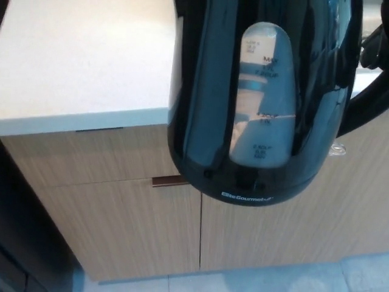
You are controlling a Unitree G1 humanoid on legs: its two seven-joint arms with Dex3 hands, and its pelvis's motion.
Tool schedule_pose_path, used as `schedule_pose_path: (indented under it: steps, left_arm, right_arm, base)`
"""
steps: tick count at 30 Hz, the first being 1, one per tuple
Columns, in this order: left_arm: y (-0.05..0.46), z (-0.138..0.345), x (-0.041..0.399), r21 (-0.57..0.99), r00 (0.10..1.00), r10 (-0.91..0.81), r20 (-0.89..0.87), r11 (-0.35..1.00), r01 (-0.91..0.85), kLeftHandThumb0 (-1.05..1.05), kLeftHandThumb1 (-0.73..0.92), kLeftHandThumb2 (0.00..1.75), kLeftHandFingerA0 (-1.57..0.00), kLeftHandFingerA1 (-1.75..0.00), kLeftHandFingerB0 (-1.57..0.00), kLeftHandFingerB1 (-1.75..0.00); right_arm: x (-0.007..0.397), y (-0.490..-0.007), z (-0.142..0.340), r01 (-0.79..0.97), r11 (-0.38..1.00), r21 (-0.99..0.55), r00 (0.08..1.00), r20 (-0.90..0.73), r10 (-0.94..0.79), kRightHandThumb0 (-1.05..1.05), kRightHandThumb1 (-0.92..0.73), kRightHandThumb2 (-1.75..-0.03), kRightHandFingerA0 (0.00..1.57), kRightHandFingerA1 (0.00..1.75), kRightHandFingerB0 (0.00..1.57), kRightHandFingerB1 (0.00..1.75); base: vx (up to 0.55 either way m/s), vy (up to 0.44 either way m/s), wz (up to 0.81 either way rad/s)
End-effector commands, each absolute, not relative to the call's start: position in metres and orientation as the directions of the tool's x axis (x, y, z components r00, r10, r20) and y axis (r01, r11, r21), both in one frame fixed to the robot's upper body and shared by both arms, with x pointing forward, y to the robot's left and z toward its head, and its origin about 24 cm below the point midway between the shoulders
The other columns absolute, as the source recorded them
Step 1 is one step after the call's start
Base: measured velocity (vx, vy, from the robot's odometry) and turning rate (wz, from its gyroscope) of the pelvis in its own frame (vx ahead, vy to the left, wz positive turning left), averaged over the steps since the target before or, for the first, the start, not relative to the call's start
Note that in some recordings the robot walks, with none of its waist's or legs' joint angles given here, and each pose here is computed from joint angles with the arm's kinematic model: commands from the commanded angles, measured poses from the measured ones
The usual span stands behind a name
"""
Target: Pick up a kettle using the right hand on left side of the counter and then walk right towards the kettl base and turn on the kettle
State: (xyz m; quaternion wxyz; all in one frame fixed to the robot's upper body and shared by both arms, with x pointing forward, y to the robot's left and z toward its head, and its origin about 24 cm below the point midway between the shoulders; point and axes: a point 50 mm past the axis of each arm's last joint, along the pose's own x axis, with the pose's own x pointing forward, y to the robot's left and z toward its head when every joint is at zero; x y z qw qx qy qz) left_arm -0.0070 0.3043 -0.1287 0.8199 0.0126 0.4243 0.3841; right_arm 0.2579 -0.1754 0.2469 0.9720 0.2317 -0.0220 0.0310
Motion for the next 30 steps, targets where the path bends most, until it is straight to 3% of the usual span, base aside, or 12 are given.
schedule_pose_path:
  steps: [1,6,10,14,17,18,19,22,24,25,27,30]
  left_arm:
    - [0.309,-0.122,-0.002,0.306,0.385,0.668,-0.636,0.677,-0.669,0.42,0.45,1.42,-1.1,-1.18,-0.96,-1.04]
    - [0.31,-0.123,-0.004,0.305,0.362,0.689,-0.628,0.646,-0.7,0.31,0.53,1.3,-1.01,-1.15,-0.91,-1.03]
    - [0.308,-0.121,0.002,0.256,0.384,0.705,-0.597,0.62,-0.742,0.36,0.5,1.4,-1.04,-1.2,-0.96,-1.08]
    - [0.306,-0.119,0.01,0.242,0.404,0.709,-0.577,0.621,-0.745,0.37,0.49,1.4,-1.03,-1.18,-0.91,-1.05]
    - [0.308,-0.115,0.021,0.227,0.453,0.706,-0.544,0.644,-0.73,0.41,0.44,1.45,-1.04,-1.15,-0.95,-1.06]
    - [0.309,-0.113,0.022,0.217,0.458,0.709,-0.536,0.64,-0.737,0.38,0.4,1.56,-1.02,-1.18,-0.97,-1.11]
    - [0.309,-0.113,0.023,0.212,0.46,0.71,-0.533,0.639,-0.74,0.38,0.4,1.56,-1.02,-1.18,-0.97,-1.11]
    - [0.31,-0.107,0.03,0.177,0.486,0.722,-0.493,0.63,-0.756,0.41,0.42,1.59,-1.02,-1.23,-0.94,-1.15]
    - [0.31,-0.105,0.034,0.171,0.494,0.723,-0.483,0.631,-0.757,0.46,0.45,1.52,-1.09,-1.19,-0.96,-1.1]
    - [0.31,-0.103,0.035,0.16,0.5,0.723,-0.477,0.631,-0.759,0.37,0.37,1.58,-1.04,-1.24,-0.94,-1.16]
    - [0.307,-0.097,0.041,0.126,0.527,0.722,-0.448,0.635,-0.762,0.39,0.39,1.54,-1.06,-1.24,-0.95,-1.14]
    - [0.304,-0.094,0.045,0.119,0.549,0.71,-0.441,0.652,-0.749,0.35,0.35,1.63,-1.0,-1.29,-0.98,-1.22]
  right_arm:
    - [0.257,-0.181,0.257,-0.103,0.853,0.512,0.988,0.15,0.03,-0.24,-0.51,-1.39,1.02,1.75,0.77,1.72]
    - [0.255,-0.182,0.255,-0.08,0.868,0.489,0.99,0.143,0.01,-0.26,-0.55,-1.34,1.02,1.75,0.75,1.7]
    - [0.257,-0.184,0.254,-0.095,0.862,0.497,0.989,0.148,0.024,-0.25,-0.51,-1.38,1.03,1.75,0.77,1.74]
    - [0.258,-0.185,0.254,-0.095,0.864,0.494,0.988,0.151,0.022,-0.24,-0.5,-1.39,1.03,1.75,0.76,1.73]
    - [0.258,-0.186,0.254,-0.076,0.868,0.491,0.989,0.149,0.002,-0.24,-0.55,-1.34,1.02,1.75,0.72,1.74]
    - [0.259,-0.186,0.254,-0.079,0.866,0.493,0.989,0.151,0.004,-0.24,-0.56,-1.33,1.03,1.75,0.72,1.74]
    - [0.259,-0.186,0.254,-0.08,0.865,0.495,0.988,0.152,0.005,-0.24,-0.56,-1.33,1.03,1.75,0.72,1.74]
    - [0.261,-0.188,0.255,-0.068,0.872,0.486,0.988,0.151,-0.008,-0.24,-0.53,-1.36,1.03,1.75,0.74,1.73]
    - [0.261,-0.189,0.255,-0.068,0.871,0.487,0.988,0.152,-0.008,-0.24,-0.53,-1.36,1.03,1.75,0.74,1.73]
    - [0.261,-0.19,0.255,-0.063,0.867,0.495,0.989,0.148,-0.013,-0.24,-0.53,-1.35,1.02,1.75,0.74,1.73]
    - [0.263,-0.192,0.254,-0.062,0.866,0.496,0.989,0.148,-0.013,-0.24,-0.58,-1.31,1.04,1.75,0.75,1.73]
    - [0.264,-0.194,0.254,-0.061,0.867,0.495,0.989,0.149,-0.016,-0.25,-0.59,-1.3,1.05,1.75,0.75,1.72]
  base:
    - [0.0,0.0,0.0]
    - [0.02,-0.089,-0.01]
    - [0.03,-0.292,0.08]
    - [0.02,-0.341,0.05]
    - [0.0,-0.218,-0.03]
    - [-0.01,-0.135,0.01]
    - [0.0,-0.118,-0.01]
    - [0.0,-0.034,0.01]
    - [-0.01,0.051,0.0]
    - [-0.02,0.092,0.63]
    - [-0.06,0.249,-0.12]
    - [-0.02,0.054,0.06]
